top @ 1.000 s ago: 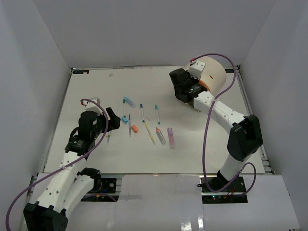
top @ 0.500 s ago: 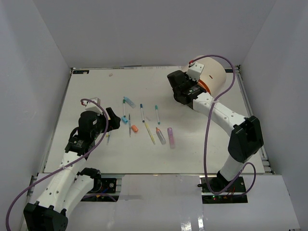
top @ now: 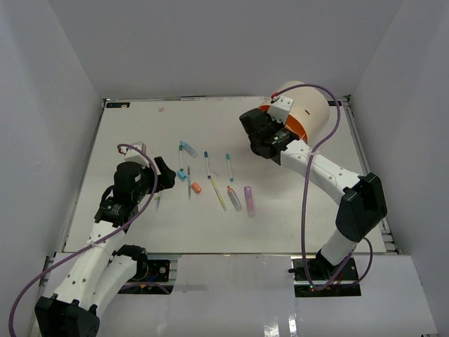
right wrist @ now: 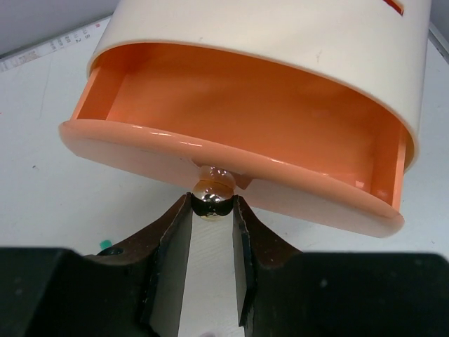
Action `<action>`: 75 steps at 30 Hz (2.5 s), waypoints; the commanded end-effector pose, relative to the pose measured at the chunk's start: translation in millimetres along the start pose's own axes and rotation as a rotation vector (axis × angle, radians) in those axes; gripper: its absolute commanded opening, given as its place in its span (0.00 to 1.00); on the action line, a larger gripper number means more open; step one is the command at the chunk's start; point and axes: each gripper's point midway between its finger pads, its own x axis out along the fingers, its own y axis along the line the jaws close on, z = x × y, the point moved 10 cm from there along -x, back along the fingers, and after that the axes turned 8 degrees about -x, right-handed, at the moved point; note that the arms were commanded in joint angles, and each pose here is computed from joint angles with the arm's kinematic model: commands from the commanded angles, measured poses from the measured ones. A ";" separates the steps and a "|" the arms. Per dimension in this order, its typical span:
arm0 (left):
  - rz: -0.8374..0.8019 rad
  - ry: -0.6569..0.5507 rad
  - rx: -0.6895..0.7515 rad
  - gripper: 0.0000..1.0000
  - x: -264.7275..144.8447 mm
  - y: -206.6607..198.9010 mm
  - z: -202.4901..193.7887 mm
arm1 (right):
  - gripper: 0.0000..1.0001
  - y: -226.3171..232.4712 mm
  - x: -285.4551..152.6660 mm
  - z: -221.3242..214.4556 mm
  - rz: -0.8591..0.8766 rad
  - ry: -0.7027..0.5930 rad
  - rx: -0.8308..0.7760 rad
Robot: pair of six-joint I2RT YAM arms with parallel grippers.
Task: Sort the stationery into containers
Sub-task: Open the drawer in the storage box, then pick up the pen from the center of the board.
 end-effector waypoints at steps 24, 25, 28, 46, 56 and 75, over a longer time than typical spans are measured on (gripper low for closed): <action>-0.010 0.013 -0.005 0.98 0.4 0.8 -1.3 | 0.71 -3.6 -64.7 16.1 0.218 -0.057 -0.049; -0.012 0.011 -0.005 0.98 0.3 0.4 -0.6 | 0.72 -1.5 -68.9 18.7 0.263 -0.081 -0.099; -0.010 0.013 -0.004 0.98 0.9 0.6 -0.9 | 0.72 3.9 -84.4 14.0 0.422 -0.071 -0.181; 0.012 0.009 -0.003 0.98 1.9 3.2 -0.4 | 0.58 60.6 -20.5 -65.3 0.665 0.201 -0.521; 0.018 0.016 -0.007 0.98 3.8 4.3 0.0 | 0.54 84.2 15.5 -106.1 0.697 0.325 -0.563; 0.022 0.019 -0.013 0.98 4.9 5.7 0.5 | 0.32 97.2 49.9 -137.8 0.661 0.395 -0.580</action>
